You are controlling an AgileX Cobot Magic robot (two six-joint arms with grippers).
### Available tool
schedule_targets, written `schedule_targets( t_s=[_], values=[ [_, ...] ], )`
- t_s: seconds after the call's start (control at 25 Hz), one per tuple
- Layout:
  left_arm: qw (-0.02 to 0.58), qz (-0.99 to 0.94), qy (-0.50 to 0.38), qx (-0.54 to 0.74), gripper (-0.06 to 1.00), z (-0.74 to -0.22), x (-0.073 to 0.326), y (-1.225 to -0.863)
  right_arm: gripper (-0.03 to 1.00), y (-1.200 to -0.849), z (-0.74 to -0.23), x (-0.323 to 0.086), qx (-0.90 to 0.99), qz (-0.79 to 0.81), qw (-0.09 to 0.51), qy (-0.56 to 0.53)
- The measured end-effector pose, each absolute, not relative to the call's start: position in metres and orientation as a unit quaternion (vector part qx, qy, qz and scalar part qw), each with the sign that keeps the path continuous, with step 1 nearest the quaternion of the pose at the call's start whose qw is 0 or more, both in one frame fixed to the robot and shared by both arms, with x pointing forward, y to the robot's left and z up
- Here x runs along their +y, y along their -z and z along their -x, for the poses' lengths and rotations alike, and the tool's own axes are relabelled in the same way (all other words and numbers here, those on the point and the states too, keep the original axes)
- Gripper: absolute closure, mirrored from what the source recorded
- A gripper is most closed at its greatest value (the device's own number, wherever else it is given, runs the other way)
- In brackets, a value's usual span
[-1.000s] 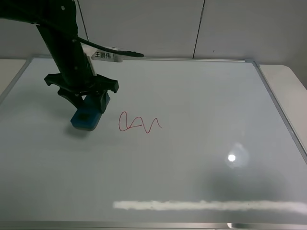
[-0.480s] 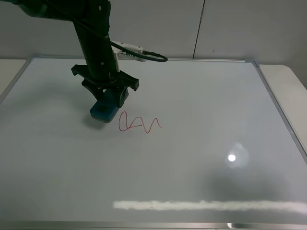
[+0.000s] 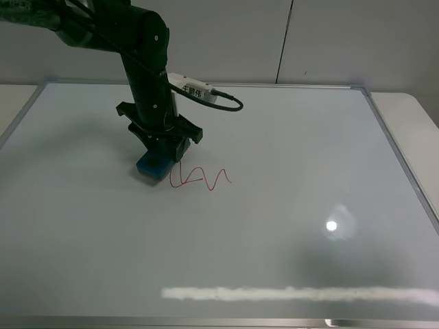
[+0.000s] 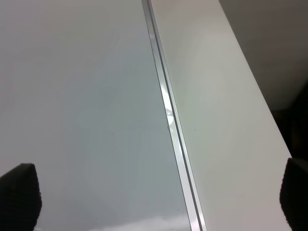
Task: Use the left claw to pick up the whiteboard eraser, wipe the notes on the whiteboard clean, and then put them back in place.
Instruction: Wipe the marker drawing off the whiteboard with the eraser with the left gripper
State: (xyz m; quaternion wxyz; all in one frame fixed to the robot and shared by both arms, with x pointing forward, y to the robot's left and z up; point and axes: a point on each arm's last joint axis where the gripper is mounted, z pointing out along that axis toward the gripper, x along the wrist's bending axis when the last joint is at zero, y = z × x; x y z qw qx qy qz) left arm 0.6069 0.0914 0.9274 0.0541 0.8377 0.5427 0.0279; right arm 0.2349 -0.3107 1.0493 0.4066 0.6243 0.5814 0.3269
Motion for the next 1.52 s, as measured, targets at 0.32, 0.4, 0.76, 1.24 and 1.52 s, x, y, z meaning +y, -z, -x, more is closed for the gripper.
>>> schedule_targets(
  t_s=[0.32,0.4,0.76,1.24,1.52],
  values=[
    [0.029,-0.840,-0.015,0.542,0.39,-0.608,0.091,-0.905,-0.02,-1.049,-0.235,-0.311,0.581,-0.624,0.407,-0.327],
    [0.026,-0.840,-0.014,0.542,0.39,-0.608,0.091,-0.902,-0.02,-1.049,-0.235,-0.311,0.581,-0.624,0.407,-0.327],
    [0.024,-0.844,-0.017,0.535,0.39,-0.606,0.088,-0.900,-0.02,-1.049,-0.235,-0.311,0.581,-0.624,0.407,-0.327],
    [-0.020,-0.886,0.008,0.464,0.39,-0.550,0.024,-0.899,-0.02,-1.049,-0.235,-0.311,0.581,-0.624,0.407,-0.327],
    [-0.019,-0.898,0.030,0.438,0.39,-0.520,-0.005,-0.899,-0.02,-1.049,-0.235,-0.311,0.581,-0.624,0.407,-0.327]
  ],
)
